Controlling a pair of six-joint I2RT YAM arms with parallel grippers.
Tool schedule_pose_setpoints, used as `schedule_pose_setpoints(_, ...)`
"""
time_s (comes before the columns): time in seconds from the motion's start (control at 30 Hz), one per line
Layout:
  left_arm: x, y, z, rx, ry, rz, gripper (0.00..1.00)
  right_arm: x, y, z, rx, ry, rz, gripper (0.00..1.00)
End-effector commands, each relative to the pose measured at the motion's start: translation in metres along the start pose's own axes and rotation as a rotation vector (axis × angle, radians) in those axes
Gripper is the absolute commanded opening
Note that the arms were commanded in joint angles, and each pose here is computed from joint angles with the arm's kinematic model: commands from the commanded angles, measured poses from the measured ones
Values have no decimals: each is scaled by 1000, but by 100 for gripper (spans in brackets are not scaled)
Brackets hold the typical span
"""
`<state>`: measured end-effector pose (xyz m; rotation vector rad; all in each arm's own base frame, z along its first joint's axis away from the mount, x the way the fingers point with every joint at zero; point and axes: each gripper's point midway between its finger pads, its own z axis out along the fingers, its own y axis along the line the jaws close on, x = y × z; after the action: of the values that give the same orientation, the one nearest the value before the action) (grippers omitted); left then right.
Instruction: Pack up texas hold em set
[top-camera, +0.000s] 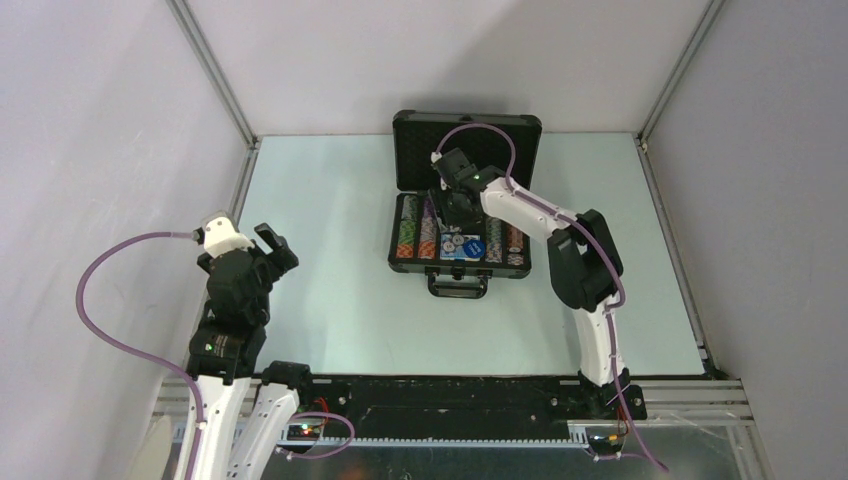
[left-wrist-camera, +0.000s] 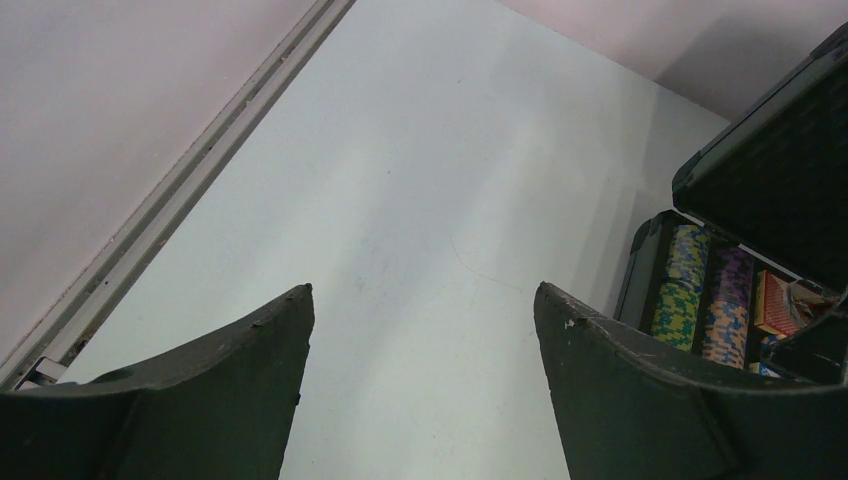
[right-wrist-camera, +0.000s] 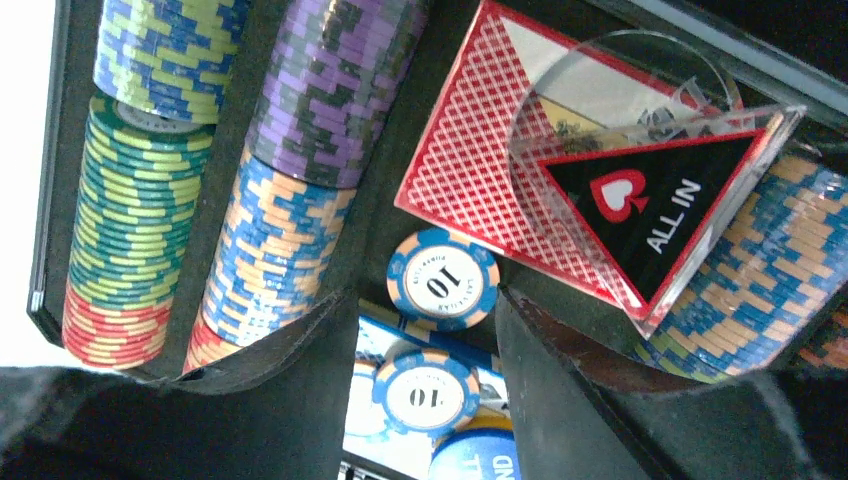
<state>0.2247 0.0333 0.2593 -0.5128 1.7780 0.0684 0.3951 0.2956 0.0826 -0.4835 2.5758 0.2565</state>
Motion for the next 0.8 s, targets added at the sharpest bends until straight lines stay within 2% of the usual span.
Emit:
schedule_pose_setpoints(0.0, -3, 0, 1, 5, -18, 14, 86, -4, 1, 8, 44, 5, -7, 58)
schedule_pose_setpoints(0.43, -2, 0, 1, 6, -15, 15, 86, -5, -13, 12, 136, -10, -14, 42)
schedule_pose_setpoints(0.77, -2, 0, 2, 4, -13, 16, 86, -24, -11, -11, 124, -96, 3, 39)
